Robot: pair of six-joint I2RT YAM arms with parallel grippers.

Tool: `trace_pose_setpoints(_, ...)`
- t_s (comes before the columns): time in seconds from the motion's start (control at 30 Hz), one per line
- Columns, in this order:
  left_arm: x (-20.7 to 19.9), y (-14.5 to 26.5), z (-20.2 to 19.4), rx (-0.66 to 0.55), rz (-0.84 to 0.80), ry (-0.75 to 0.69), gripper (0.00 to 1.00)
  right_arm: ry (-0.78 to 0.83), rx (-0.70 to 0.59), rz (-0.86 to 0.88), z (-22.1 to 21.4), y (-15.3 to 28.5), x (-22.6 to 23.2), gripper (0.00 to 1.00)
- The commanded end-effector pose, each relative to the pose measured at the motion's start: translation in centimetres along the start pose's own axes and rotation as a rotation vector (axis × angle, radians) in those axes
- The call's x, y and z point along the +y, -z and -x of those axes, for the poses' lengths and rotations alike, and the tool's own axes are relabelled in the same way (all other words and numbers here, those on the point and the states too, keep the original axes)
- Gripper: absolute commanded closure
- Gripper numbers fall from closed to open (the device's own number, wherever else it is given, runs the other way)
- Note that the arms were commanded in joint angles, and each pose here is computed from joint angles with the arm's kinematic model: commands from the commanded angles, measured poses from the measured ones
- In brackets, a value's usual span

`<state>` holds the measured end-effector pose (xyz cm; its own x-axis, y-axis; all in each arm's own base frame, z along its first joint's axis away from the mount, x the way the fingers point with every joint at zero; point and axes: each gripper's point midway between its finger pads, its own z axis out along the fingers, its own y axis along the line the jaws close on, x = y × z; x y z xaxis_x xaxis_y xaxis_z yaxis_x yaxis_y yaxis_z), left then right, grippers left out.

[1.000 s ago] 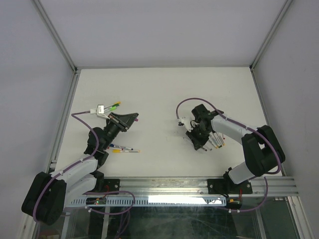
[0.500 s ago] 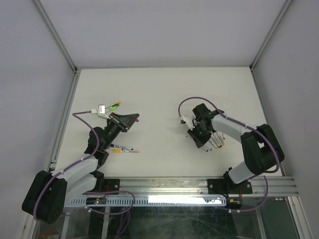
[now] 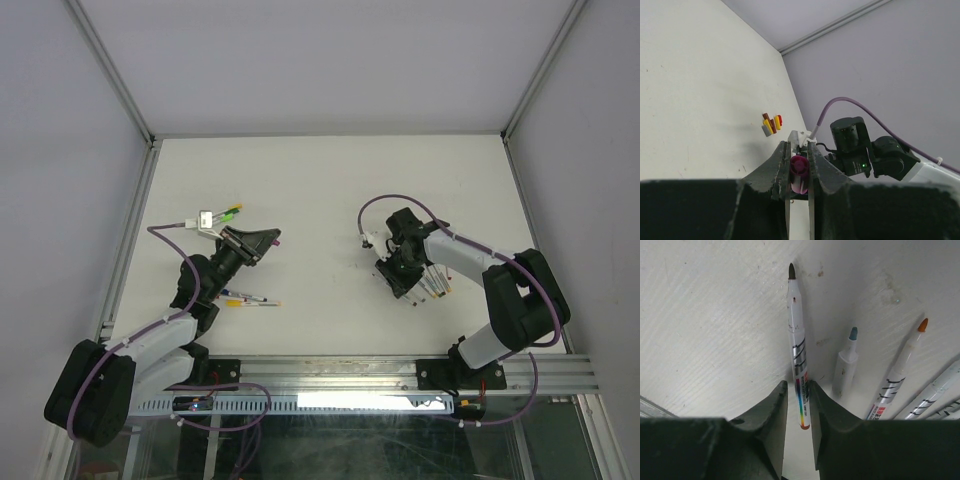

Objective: Open the pen caps
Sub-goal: Place the pen at the center of the board.

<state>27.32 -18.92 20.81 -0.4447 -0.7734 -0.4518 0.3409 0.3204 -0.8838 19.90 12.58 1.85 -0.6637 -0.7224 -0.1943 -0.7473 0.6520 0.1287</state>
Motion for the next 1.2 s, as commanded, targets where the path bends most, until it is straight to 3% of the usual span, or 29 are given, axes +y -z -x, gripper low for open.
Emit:
trace_pose_setpoints(0.0,-2.2,-0.5,-0.2,0.011,-0.081,-0.004,1.00,0.000,0.004,-0.028,0.3,-0.5,-0.7,0.73)
trace_pose_setpoints(0.33,-2.4,-2.0,-2.8,0.067,-0.060,-0.012,1.00,0.008,-0.046,-0.038,1.2,0.5,-0.8,0.70)
trace_pose_setpoints(1.17,0.0,-6.9,-13.8,0.277,0.107,-0.044,1.00,0.028,-0.159,-0.047,2.8,2.7,-0.6,0.58)
